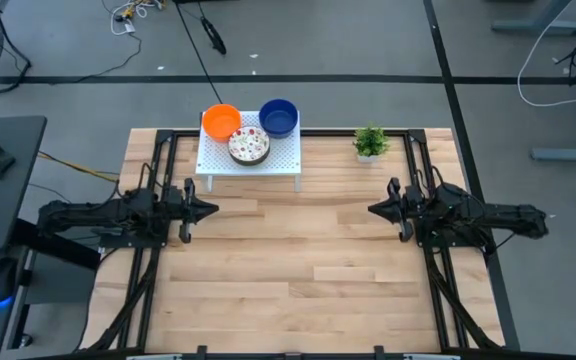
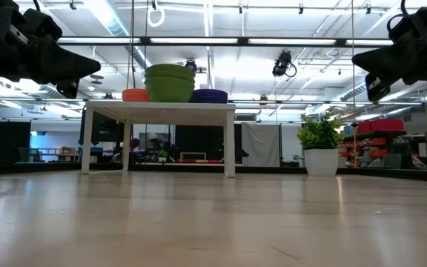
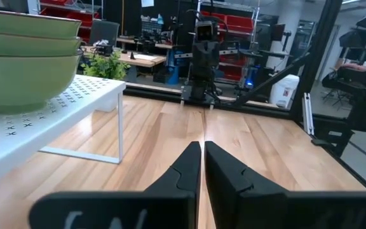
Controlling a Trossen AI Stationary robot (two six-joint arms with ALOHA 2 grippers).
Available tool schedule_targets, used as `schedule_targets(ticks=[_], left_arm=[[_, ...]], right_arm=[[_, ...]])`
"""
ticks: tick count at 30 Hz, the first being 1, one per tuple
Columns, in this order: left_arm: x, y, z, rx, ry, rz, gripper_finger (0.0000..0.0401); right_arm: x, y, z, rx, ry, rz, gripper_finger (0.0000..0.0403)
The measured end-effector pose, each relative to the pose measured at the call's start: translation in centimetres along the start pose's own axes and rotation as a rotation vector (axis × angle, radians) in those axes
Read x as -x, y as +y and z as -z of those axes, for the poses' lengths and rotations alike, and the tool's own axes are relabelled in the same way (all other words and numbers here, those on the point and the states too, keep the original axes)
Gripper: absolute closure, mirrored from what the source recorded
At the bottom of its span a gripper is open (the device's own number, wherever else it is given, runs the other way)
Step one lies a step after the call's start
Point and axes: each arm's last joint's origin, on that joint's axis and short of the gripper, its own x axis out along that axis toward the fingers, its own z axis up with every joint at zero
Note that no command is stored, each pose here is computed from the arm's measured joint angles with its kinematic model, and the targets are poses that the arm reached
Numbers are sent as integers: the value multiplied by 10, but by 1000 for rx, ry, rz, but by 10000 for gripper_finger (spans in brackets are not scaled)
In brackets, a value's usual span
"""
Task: Pick & Place Mini bowls
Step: Return to Home Position
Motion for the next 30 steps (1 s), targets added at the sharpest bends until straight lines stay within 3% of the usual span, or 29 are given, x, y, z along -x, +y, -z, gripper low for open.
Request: schedule_targets(ticks=[2, 9, 14, 30], left_arm=[[0, 0, 0, 0, 0, 0, 374], [0, 0, 0, 0, 0, 0, 373], [0, 0, 0, 0, 0, 0, 373], [0, 0, 0, 0, 0, 0, 373]], right_arm=[[0, 2, 0, 1, 5, -22, 399], [0, 8, 2, 200, 13, -74, 399], [0, 7, 3, 170, 21, -9, 399], [-1, 7, 4, 171, 28, -7, 399]])
